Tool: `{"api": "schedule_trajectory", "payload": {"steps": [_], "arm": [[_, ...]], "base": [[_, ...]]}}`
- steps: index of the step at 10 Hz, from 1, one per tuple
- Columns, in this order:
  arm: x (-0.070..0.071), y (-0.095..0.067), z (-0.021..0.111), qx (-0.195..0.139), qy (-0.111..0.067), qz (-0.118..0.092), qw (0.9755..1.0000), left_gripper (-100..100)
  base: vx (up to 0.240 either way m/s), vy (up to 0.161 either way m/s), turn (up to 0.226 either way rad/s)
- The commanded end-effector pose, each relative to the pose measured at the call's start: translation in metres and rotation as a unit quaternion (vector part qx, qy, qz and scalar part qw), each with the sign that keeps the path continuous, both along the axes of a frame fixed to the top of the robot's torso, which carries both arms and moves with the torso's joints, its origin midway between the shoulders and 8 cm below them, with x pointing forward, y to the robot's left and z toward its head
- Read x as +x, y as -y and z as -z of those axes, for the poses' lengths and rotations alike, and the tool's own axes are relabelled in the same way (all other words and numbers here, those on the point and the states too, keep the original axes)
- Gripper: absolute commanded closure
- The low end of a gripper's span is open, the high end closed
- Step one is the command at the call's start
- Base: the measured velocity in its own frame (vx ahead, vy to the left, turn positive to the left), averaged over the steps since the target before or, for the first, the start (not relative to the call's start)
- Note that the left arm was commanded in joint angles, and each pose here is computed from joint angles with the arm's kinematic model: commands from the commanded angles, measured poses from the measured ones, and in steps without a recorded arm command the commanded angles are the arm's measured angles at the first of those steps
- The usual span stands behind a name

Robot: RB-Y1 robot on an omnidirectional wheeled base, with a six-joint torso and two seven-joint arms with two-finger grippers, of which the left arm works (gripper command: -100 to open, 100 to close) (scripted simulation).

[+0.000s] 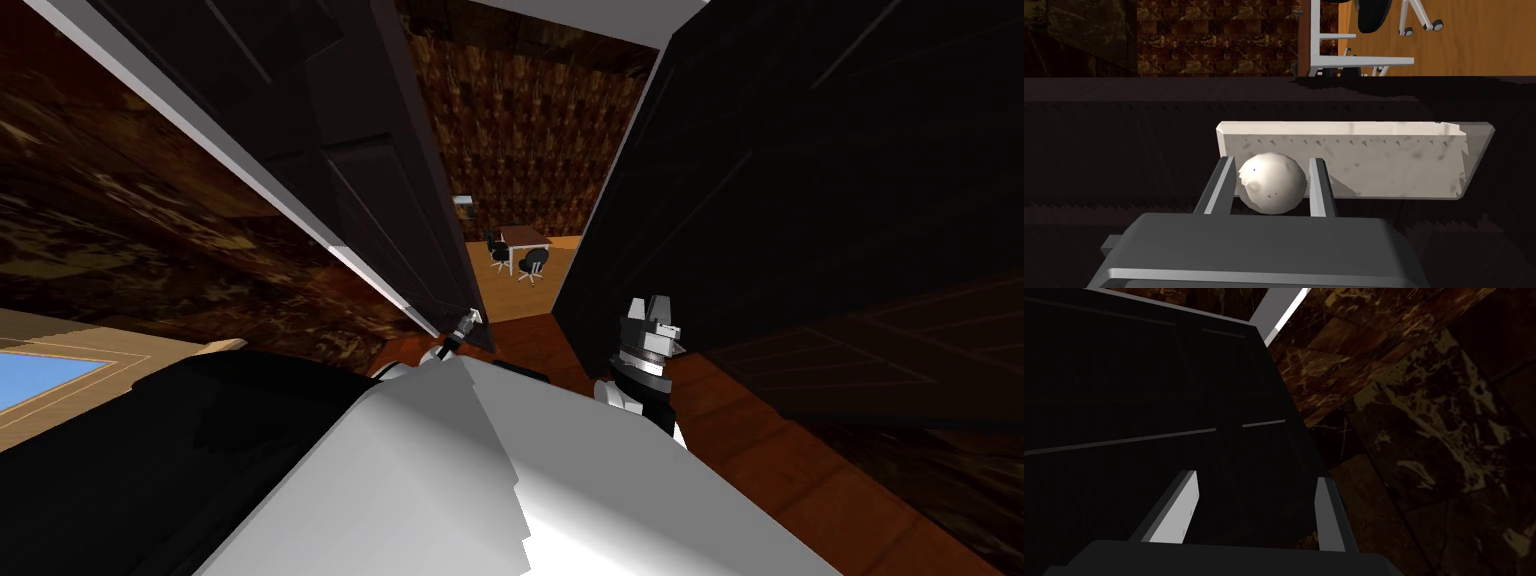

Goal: Pull the door open

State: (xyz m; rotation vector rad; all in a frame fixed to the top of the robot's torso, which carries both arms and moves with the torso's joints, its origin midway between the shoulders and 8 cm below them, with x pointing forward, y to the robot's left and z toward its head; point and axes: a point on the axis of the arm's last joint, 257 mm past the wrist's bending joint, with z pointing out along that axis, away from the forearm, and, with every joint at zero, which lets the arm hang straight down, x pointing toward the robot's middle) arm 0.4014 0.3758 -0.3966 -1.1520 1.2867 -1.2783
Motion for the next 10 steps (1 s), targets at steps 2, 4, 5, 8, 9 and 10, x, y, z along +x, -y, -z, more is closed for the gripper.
{"api": "schedule_trajectory", "payload": {"steps": [2, 4, 5, 8, 9, 10], "arm": [[0.014, 0.004, -0.002, -0.001, 0.000, 0.000, 1.0000, 100], [0.019, 0.006, -0.003, -0.002, -0.001, 0.001, 1.0000, 100], [0.022, 0.007, -0.003, -0.002, -0.001, 0.001, 1.0000, 100], [0.031, 0.011, -0.005, -0.003, -0.001, 0.002, 1.0000, 100], [0.031, 0.012, -0.005, -0.004, 0.000, 0.003, 1.0000, 100], [0.020, 0.011, -0.005, -0.003, 0.000, 0.018, 0.9998, 100]], "base": [[-0.231, 0.083, -0.111], [-0.086, 0.023, -0.017], [-0.097, 0.035, -0.046], [-0.106, 0.046, -0.060], [-0.045, 0.019, -0.031], [-0.141, 0.060, -0.118]]}}
